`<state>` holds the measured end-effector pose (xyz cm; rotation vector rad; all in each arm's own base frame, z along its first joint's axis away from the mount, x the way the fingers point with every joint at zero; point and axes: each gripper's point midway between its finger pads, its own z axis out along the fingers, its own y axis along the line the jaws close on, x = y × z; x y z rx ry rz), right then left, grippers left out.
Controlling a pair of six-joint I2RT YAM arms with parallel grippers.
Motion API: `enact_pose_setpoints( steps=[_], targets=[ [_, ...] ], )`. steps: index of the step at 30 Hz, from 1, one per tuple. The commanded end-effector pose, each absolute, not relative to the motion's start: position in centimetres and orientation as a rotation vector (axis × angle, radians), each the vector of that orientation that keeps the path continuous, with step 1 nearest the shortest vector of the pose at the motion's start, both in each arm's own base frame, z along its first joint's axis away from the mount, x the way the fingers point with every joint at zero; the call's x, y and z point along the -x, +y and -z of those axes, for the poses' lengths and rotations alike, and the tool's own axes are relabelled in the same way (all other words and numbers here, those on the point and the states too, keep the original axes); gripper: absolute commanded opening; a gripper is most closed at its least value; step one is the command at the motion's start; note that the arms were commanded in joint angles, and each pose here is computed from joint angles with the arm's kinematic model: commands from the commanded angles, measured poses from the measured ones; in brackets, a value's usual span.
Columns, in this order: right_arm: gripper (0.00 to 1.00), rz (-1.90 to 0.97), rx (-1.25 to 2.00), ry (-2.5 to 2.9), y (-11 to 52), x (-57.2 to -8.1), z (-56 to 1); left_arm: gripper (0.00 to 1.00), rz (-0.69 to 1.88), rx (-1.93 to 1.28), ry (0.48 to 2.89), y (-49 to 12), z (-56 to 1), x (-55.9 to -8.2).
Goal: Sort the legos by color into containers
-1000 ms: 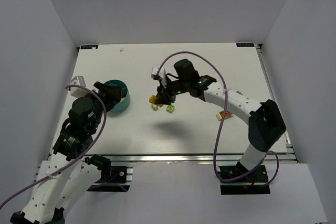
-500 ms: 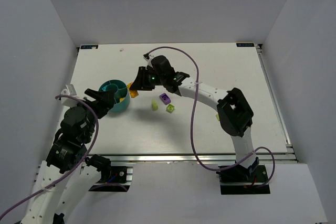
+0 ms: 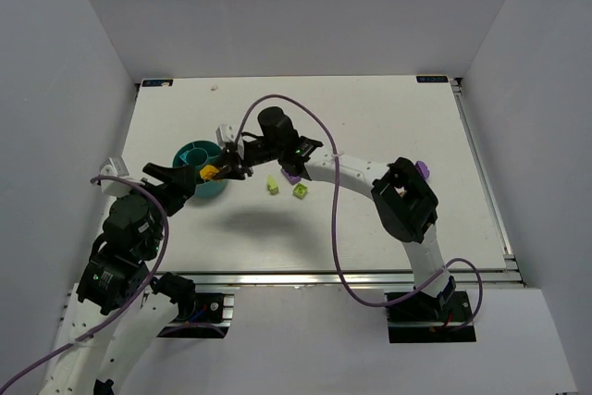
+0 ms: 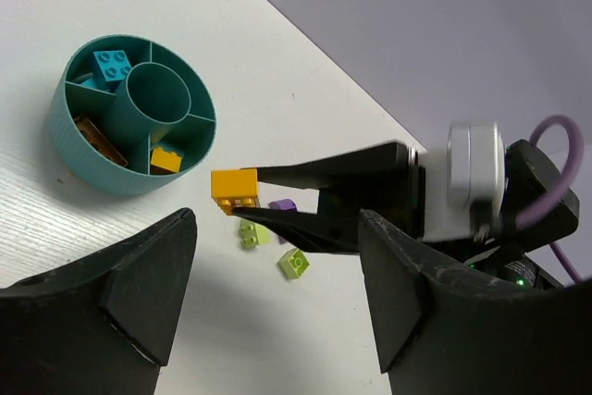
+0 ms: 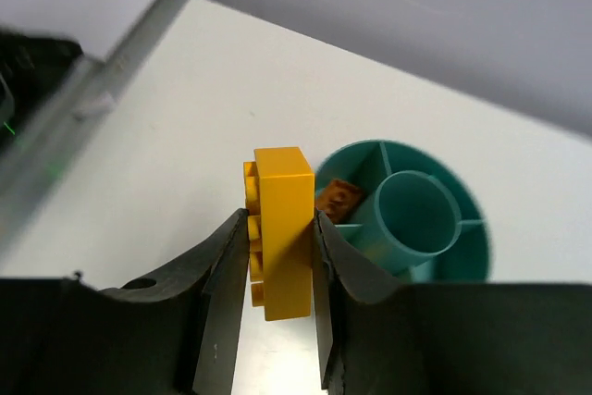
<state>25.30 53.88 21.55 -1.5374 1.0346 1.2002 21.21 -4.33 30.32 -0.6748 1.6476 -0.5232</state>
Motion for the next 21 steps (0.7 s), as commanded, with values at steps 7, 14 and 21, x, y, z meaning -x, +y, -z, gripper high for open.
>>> enact_pose_setpoints(
  steps=[7,14,21],
  targets=[
    [0.0,-0.75,1.759,0.372,55.0,-27.0,-22.2,0.8,0.495,0.69,1.597,-3.1,-32.1,-20.4],
    [0.0,-0.667,1.792,0.279,56.4,-27.9,-20.5,0.8,0.496,0.691,1.606,-3.2,-31.9,-20.5],
    [0.01,-0.597,1.817,0.249,57.2,-29.1,-19.1,0.8,0.49,0.692,1.61,-3.1,-31.8,-20.5]
  ],
)
